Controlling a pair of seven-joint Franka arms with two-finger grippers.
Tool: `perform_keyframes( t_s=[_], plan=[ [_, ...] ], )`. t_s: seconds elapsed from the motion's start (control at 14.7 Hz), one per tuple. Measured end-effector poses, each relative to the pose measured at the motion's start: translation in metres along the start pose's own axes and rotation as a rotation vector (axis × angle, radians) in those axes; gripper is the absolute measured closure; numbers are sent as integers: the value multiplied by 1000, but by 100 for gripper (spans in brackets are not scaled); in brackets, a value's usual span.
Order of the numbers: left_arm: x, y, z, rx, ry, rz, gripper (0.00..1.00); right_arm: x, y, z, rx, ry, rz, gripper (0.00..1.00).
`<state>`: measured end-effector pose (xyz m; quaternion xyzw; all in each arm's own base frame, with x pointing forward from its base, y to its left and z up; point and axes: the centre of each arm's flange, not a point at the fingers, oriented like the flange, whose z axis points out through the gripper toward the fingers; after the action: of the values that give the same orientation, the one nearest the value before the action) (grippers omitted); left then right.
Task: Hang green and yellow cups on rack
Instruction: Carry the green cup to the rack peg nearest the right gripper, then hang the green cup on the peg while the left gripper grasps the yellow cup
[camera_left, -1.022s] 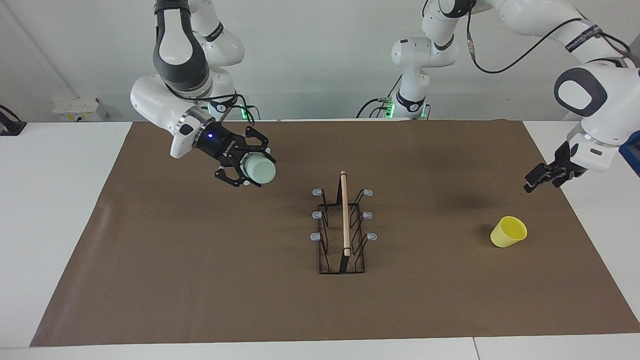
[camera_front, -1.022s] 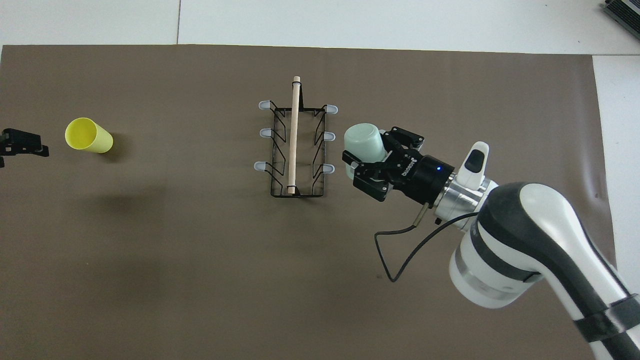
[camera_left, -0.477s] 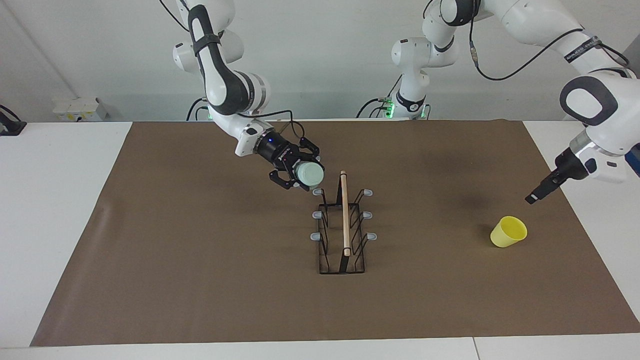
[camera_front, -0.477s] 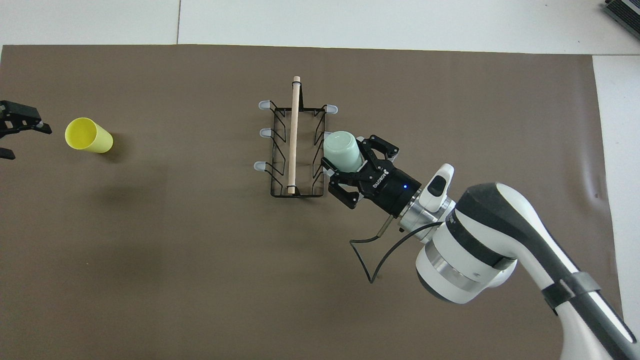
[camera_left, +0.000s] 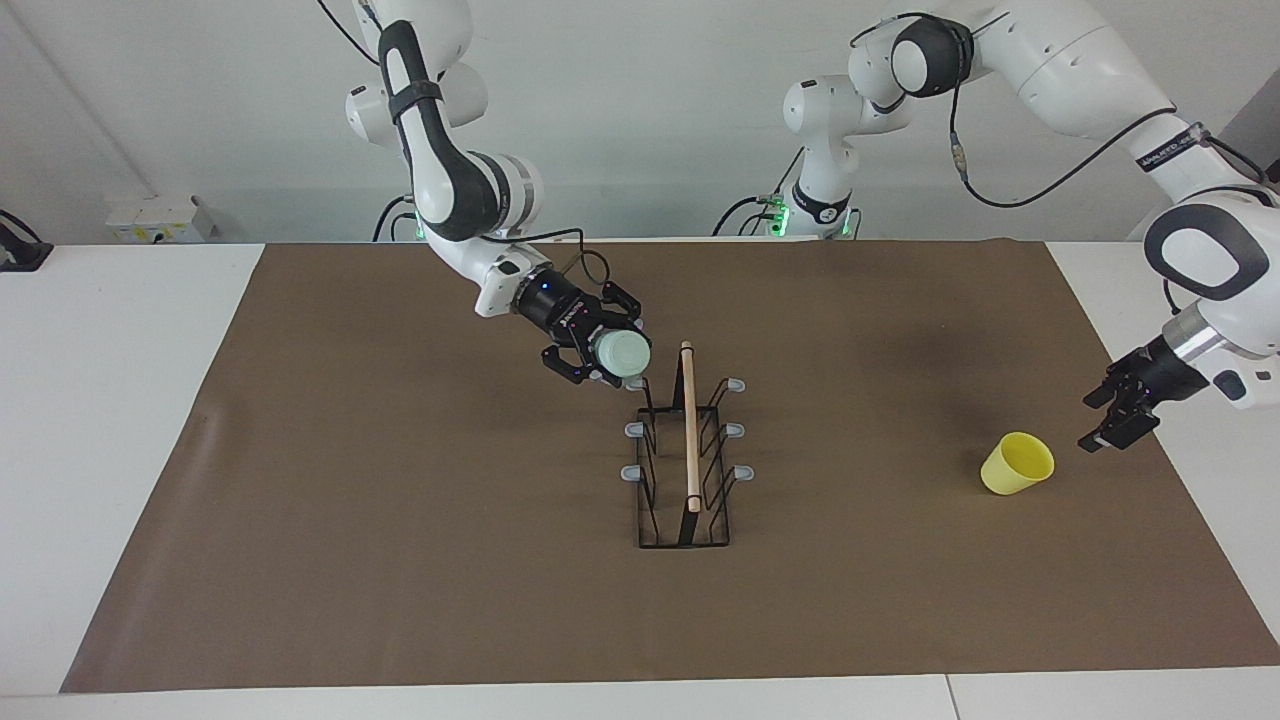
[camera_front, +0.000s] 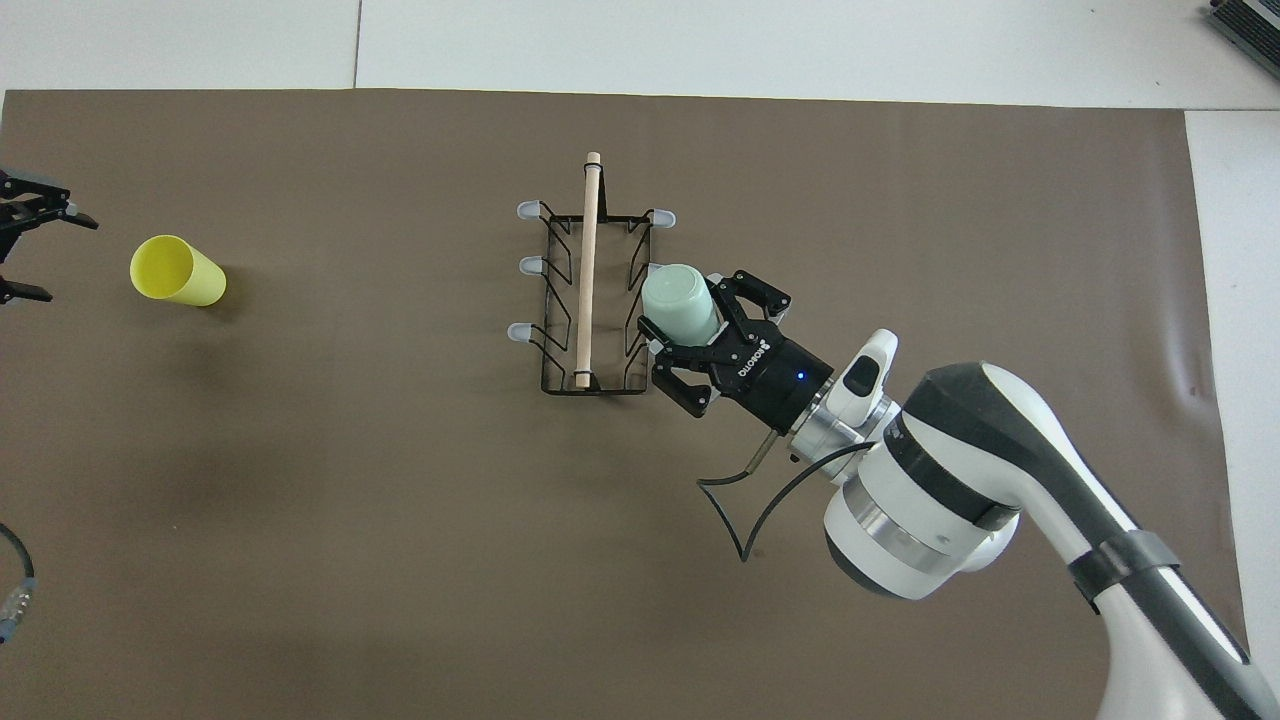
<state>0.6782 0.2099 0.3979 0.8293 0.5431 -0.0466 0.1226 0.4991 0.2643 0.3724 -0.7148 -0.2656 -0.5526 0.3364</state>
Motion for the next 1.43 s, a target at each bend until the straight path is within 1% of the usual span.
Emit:
perform_keyframes(
  t_s=[0.14,0.2,0.34,0.48,0.54,0.68,0.82,1.02,1.09,1.23,1.43],
  plan=[
    [10,0,8,-33,-27,-88,0,-5,-4,3,5,-6,-9,32],
    [18,-3,13,-38,-36,-145,0,-9,-5,5,4,-9,-14,32],
    [36,-4,29,-42,-33,-249,0,-15,-3,6,2,-18,-19,32],
    [47,6,42,-78,-19,-336,0,-15,-2,8,2,-19,-29,32],
    [47,10,50,-92,-23,-369,0,-15,-2,8,2,-18,-37,32],
    [42,15,63,-101,-64,-428,0,-16,-2,9,2,-19,-46,32],
    [39,14,67,-89,-108,-509,0,-16,-2,9,2,-19,-47,32],
    [40,2,78,-136,-215,-618,0,-15,-2,11,-1,-15,-44,32],
    [39,-5,87,-138,-238,-642,0,-15,-1,12,-9,-11,-49,32],
    [30,-13,101,-132,-269,-672,0,-15,0,15,-21,-5,-68,32],
    [21,-24,104,-144,-305,-667,0,-12,2,19,-36,14,-84,32]
  ],
)
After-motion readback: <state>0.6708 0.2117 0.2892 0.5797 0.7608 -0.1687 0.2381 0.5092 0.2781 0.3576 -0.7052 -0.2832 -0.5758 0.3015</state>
